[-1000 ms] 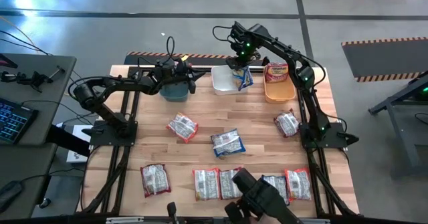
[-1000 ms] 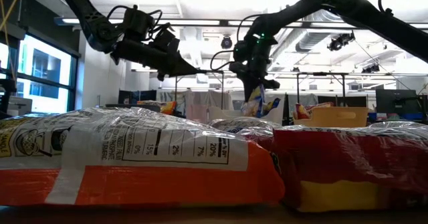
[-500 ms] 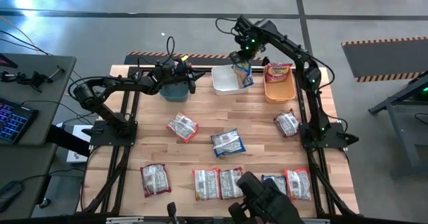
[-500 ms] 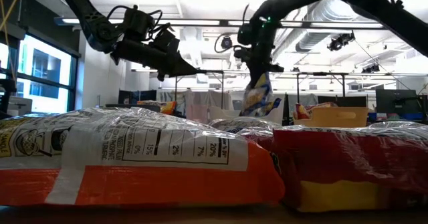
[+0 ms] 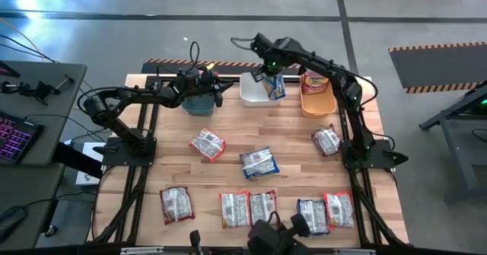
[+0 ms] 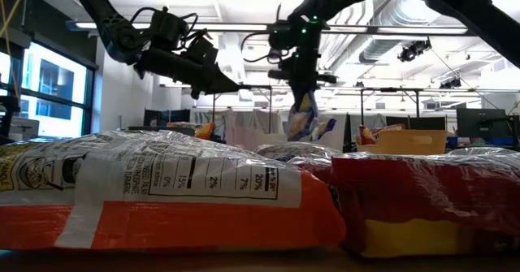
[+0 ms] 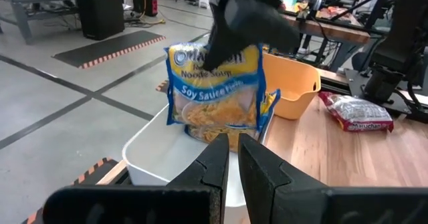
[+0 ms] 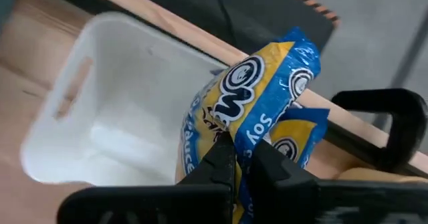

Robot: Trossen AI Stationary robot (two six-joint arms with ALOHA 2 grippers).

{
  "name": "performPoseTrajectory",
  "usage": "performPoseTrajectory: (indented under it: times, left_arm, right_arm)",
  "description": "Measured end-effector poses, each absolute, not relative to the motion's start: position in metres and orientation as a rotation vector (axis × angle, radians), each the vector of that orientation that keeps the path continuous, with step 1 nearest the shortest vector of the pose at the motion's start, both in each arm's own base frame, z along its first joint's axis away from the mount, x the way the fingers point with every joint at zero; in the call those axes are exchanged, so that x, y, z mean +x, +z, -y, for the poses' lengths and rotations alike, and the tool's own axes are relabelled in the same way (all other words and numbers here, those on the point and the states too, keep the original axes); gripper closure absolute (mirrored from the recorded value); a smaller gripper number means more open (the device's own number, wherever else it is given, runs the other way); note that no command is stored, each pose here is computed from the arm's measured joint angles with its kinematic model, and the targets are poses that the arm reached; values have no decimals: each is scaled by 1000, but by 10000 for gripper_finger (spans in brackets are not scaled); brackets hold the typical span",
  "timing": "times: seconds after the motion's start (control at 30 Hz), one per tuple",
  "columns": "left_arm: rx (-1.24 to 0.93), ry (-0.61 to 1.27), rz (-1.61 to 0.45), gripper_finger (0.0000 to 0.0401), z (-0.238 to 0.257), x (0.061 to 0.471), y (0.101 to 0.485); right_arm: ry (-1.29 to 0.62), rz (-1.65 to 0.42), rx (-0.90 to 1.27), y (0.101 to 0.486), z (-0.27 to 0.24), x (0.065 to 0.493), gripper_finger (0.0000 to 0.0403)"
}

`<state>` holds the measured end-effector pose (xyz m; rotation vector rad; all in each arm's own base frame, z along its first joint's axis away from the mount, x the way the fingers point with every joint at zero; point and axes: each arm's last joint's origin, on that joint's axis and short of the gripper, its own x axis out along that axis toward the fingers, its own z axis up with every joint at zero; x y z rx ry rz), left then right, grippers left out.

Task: Sort Maruchan noodles
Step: Put the top blue noodle pack into the white bin

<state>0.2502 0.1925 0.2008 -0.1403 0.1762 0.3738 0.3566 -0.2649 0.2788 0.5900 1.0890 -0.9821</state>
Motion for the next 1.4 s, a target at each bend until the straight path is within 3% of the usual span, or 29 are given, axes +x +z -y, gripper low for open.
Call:
performPoseTrajectory:
  times: [0.23,0.6,0.8,1.03,1.23,1.4]
  left_arm:
    - [-139,373,-190,378,-192,250,200]
    - [-144,375,-188,378,-192,250,200]
    - [-146,375,-188,378,-192,250,199]
    - [-146,375,-188,378,-192,250,199]
    - [-146,375,-188,378,-192,250,200]
    - [-146,375,-187,378,-192,250,200]
  right_arm:
    - [-1199,-1000,537,267,253,368,403]
    - [-1338,-947,497,257,222,383,403]
    - [-1397,-939,476,252,212,387,402]
    - [-1444,-943,478,216,203,389,402]
    - [-1443,-927,479,214,206,389,402]
    - [-1421,-955,483,214,210,387,369]
